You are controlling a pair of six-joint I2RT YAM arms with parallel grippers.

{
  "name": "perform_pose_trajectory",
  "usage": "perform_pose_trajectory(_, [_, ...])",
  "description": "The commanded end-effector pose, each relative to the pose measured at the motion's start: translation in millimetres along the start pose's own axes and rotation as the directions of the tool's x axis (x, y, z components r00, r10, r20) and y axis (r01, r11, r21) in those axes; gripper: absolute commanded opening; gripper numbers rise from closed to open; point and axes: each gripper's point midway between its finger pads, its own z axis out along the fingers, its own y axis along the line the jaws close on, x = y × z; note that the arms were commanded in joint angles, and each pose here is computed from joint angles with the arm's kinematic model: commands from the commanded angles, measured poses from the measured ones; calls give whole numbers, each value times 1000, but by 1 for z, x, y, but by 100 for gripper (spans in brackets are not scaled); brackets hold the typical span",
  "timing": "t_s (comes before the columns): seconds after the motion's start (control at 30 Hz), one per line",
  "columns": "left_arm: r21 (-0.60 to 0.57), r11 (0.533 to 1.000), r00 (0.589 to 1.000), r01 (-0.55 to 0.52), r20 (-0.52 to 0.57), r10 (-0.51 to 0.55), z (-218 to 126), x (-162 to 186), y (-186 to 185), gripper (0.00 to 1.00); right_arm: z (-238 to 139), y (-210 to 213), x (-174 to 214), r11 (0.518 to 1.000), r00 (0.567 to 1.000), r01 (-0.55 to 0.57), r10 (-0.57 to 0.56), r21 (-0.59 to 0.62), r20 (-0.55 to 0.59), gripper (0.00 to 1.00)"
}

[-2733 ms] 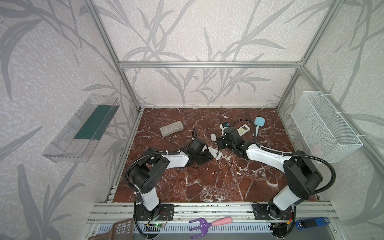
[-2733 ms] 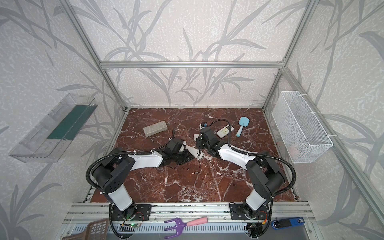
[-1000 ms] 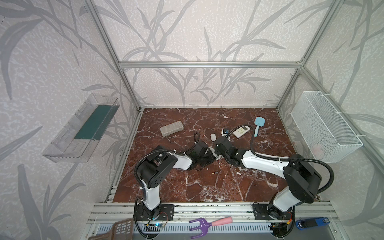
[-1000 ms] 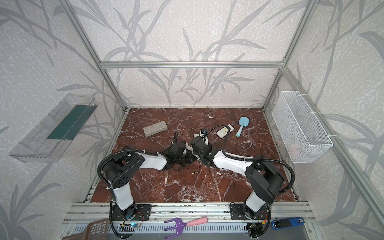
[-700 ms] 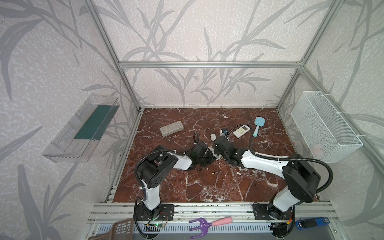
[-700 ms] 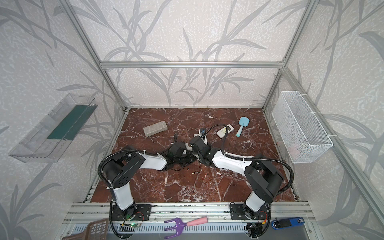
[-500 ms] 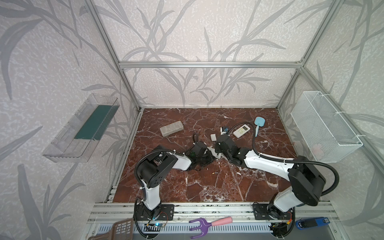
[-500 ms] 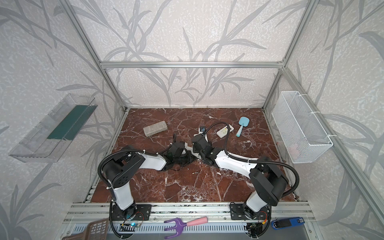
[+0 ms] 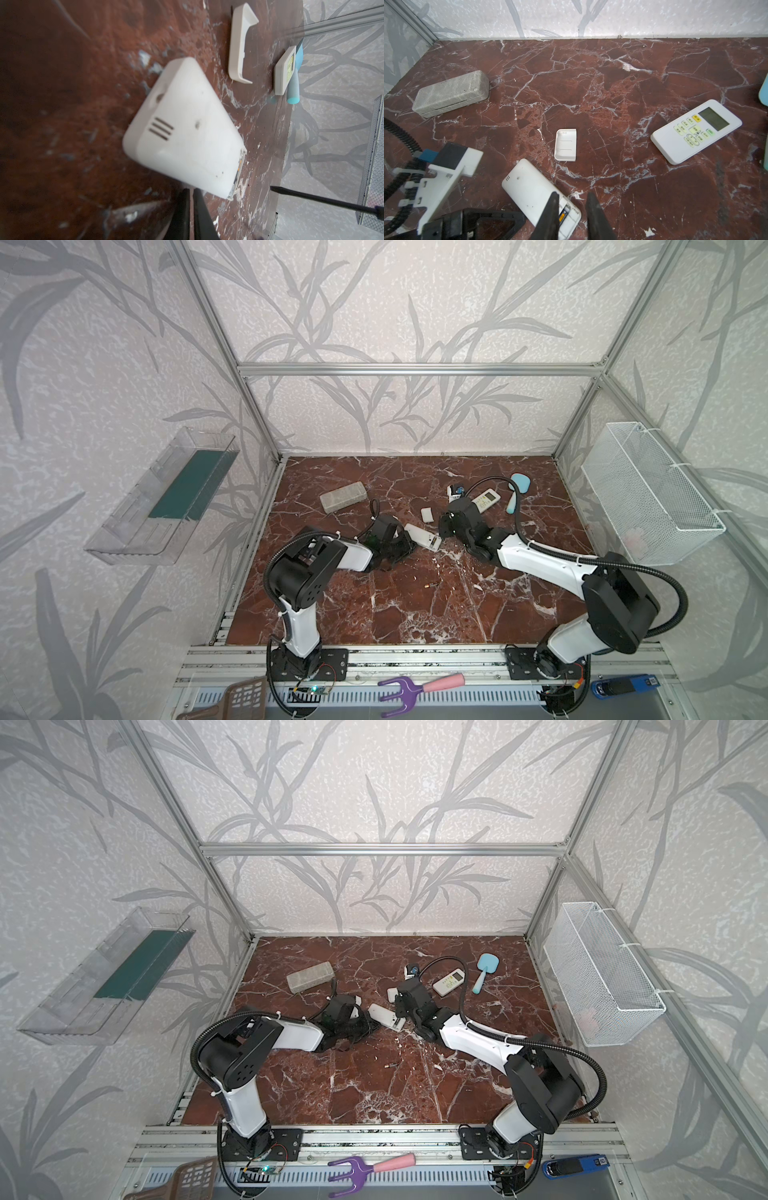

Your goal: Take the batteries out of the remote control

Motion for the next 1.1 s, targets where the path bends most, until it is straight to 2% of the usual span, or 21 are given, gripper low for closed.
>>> perform_pose_trajectory(0.0, [-69,998,1000,-2,-1,1,-3,-1,17,11,15,0,-24,1000,999,25,-25,-18,23,0])
perform_pose_trajectory(0.17, [-70,998,1000,8,2,-8,-1,-3,21,11,37,6,-32,998,998,48,-47,-33,29,0])
perform_pose_trajectory(0.4, [-70,998,1000,3,3,-3,2,-14,21,11,59,15,2,994,995,57,-63,-90,-73,0])
perform_pose_trajectory(0.6, [-65,998,1000,-5,8,5,3,-25,18,11,53,18,25,991,991,16,-34,-132,-130,0])
perform_pose_trajectory(1.07, [-64,998,1000,-2,6,2,-1,-23,20,16,31,52,39,974,989,-12,-22,-225,-147,0])
